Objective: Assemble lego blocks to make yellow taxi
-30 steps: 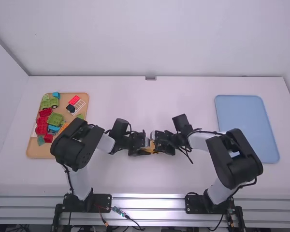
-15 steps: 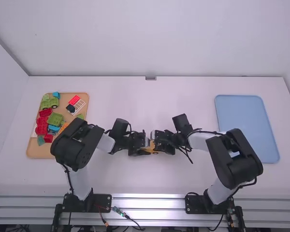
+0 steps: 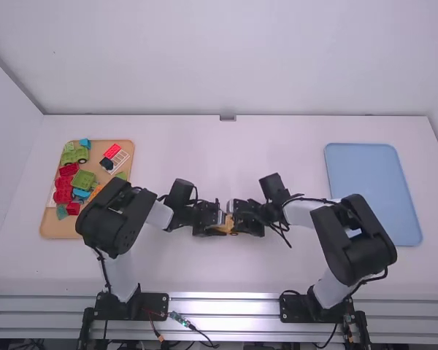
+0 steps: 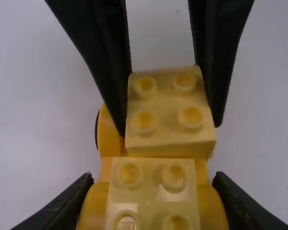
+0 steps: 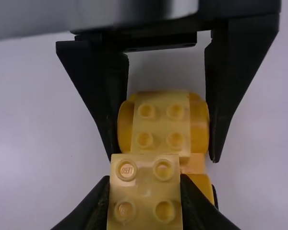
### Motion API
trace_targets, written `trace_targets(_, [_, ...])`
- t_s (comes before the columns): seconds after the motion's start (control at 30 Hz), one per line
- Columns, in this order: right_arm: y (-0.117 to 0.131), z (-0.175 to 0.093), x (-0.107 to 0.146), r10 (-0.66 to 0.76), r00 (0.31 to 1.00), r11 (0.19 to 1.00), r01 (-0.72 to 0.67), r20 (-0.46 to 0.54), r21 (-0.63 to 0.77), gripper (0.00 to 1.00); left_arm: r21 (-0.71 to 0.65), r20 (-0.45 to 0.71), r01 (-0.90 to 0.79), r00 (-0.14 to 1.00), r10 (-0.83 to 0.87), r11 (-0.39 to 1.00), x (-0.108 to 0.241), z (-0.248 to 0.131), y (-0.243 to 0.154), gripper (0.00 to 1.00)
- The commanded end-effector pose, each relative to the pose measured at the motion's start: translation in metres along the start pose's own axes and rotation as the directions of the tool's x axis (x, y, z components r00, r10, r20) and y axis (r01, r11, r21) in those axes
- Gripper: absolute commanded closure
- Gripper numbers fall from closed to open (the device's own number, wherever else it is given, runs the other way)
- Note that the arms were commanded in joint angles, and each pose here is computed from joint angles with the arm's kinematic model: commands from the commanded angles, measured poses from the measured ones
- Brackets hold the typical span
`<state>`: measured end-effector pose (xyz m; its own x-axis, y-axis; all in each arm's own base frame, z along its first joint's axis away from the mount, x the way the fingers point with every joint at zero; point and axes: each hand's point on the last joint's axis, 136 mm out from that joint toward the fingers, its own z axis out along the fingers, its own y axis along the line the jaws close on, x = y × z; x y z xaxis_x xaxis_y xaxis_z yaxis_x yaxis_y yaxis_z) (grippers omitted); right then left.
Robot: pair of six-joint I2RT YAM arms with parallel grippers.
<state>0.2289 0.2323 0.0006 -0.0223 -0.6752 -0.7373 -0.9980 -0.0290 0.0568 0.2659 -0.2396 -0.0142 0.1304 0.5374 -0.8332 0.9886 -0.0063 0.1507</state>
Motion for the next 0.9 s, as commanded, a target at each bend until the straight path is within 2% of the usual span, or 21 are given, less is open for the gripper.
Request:
trace_targets(0.0, [0.003,0.006,0.013,0.013,0.998,1.000,-0.014,-0.055,-0.006,0.80,0.002,-0.056,-0.020,0.998,0.020,1.000,0.014,0.002,-0.006,0.85])
trace_targets(0.4, [-0.009,0.006,0.012,0.058,0.997,0.997,-0.055,-0.056,0.047,0.82,0.011,-0.023,-0.034,0.999,0.034,0.999,0.007,0.004,-0.007,0.84])
trace_targets(0.57, [-0.018,0.005,0.007,0.068,0.997,0.995,-0.065,-0.037,0.079,0.87,0.009,-0.021,-0.015,1.000,0.015,1.000,0.006,0.004,-0.006,0.84])
trace_targets(0.87, [-0.018,0.005,0.009,0.030,0.998,0.996,-0.026,-0.055,0.082,0.91,0.006,-0.021,0.033,0.999,-0.033,0.999,0.006,0.004,-0.006,0.84])
